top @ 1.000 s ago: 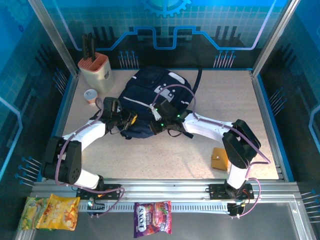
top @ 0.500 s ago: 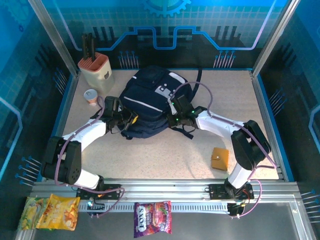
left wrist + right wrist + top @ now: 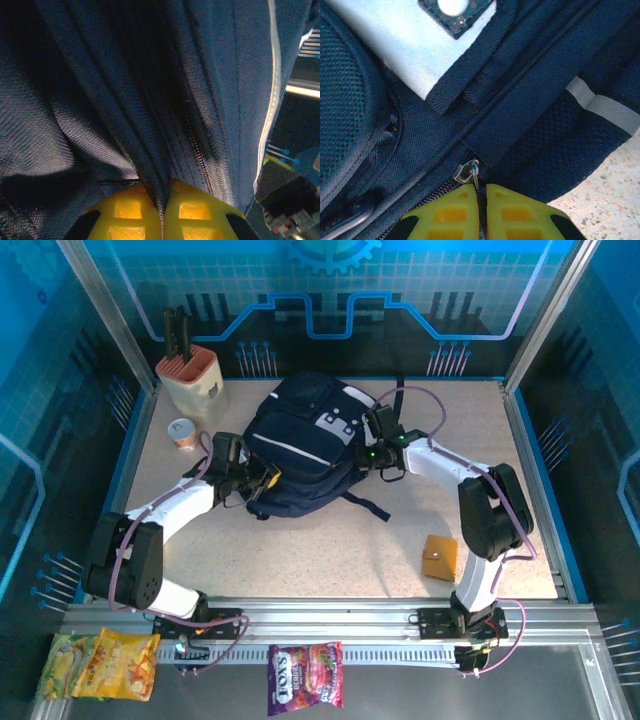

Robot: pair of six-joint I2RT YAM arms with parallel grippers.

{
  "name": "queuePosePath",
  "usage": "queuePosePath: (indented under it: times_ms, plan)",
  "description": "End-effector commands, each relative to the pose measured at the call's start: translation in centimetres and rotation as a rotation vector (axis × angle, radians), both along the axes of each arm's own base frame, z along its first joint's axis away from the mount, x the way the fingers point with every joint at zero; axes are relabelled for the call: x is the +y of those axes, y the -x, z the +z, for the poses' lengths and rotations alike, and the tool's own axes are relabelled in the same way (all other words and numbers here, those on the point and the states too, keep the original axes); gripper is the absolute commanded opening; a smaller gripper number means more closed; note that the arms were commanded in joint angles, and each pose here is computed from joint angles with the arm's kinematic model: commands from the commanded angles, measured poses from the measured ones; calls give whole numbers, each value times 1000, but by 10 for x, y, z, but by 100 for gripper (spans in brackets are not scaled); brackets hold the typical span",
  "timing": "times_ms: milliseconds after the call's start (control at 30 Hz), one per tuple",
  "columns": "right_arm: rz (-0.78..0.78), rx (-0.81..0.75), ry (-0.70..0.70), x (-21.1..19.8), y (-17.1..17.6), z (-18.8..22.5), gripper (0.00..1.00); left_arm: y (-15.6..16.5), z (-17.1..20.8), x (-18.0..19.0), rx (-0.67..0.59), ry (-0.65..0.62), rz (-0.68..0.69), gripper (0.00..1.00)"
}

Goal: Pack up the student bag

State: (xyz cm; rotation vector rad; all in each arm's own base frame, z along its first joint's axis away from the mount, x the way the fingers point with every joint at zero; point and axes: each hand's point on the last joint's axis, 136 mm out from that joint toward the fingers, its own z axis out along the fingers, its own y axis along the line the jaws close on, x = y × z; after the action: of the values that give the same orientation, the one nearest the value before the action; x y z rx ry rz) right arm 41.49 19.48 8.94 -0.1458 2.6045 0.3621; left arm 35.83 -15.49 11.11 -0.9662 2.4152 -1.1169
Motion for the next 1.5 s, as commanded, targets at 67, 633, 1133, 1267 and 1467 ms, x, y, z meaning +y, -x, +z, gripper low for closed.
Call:
queuePosePath:
  times_ms: [67, 633, 1133, 1267, 1467]
  plan:
    - [-158, 26, 29, -55, -3, 4, 18, 1, 4, -16, -14, -9, -94, 0]
    - [-8, -22, -468, 36, 10, 59, 74, -5, -7, -41, 9, 10, -122, 12]
    - [99, 91, -498, 77, 17, 35, 78, -5, -9, -42, 16, 12, -132, 25]
    - [187, 116, -502, 83, 41, 37, 77, -7, -7, -42, 11, 7, -134, 31]
    - [325, 137, -544, 87, 78, 45, 76, -11, -4, -43, 2, 5, -135, 36]
